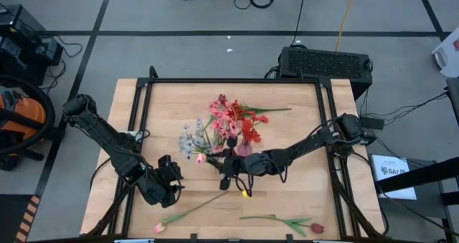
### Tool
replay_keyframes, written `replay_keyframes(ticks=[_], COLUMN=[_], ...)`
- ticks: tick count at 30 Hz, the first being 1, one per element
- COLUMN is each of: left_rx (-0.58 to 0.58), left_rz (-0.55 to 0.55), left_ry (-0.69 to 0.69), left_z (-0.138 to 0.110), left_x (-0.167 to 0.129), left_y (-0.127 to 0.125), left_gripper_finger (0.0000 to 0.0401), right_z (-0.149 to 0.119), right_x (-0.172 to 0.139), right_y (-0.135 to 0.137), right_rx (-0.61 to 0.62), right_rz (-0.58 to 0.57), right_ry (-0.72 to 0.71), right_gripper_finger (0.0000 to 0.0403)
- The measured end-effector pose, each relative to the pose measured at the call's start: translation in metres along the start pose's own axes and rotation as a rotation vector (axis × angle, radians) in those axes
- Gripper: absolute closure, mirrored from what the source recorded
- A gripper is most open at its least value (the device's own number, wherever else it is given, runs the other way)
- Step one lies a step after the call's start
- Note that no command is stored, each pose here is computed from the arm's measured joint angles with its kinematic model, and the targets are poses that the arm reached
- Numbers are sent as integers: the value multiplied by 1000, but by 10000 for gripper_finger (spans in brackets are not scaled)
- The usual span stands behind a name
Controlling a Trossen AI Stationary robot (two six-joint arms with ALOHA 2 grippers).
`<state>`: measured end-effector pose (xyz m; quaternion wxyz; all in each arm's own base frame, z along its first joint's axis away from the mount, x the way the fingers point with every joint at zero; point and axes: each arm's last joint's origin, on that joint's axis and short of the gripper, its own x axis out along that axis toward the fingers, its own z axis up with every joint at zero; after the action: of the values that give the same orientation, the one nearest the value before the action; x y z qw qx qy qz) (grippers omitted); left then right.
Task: Sort flowers into vase by color
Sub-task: Put the top pink flower into the transparent vase
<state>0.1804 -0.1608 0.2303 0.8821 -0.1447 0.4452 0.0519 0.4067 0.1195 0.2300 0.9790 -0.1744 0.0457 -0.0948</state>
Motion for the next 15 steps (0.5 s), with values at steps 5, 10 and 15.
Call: replay_keyframes(ticks=[5, 10, 15], left_rx=[-2, -3, -54], left_rz=[0, 0, 14], left_ry=[0, 0, -21], left_z=[0, 0, 1], left_x=[0, 0, 0], left_y=[0, 0, 0], left_gripper_finger=[230, 230, 230], right_z=[4, 19, 44], right_x=[-2, -14, -39], right_y=[0, -8, -12], right_rx=[1, -16, -19], right_rz=[0, -46, -6], right_ry=[-4, 27, 48], right_gripper_finger=[282, 241, 219])
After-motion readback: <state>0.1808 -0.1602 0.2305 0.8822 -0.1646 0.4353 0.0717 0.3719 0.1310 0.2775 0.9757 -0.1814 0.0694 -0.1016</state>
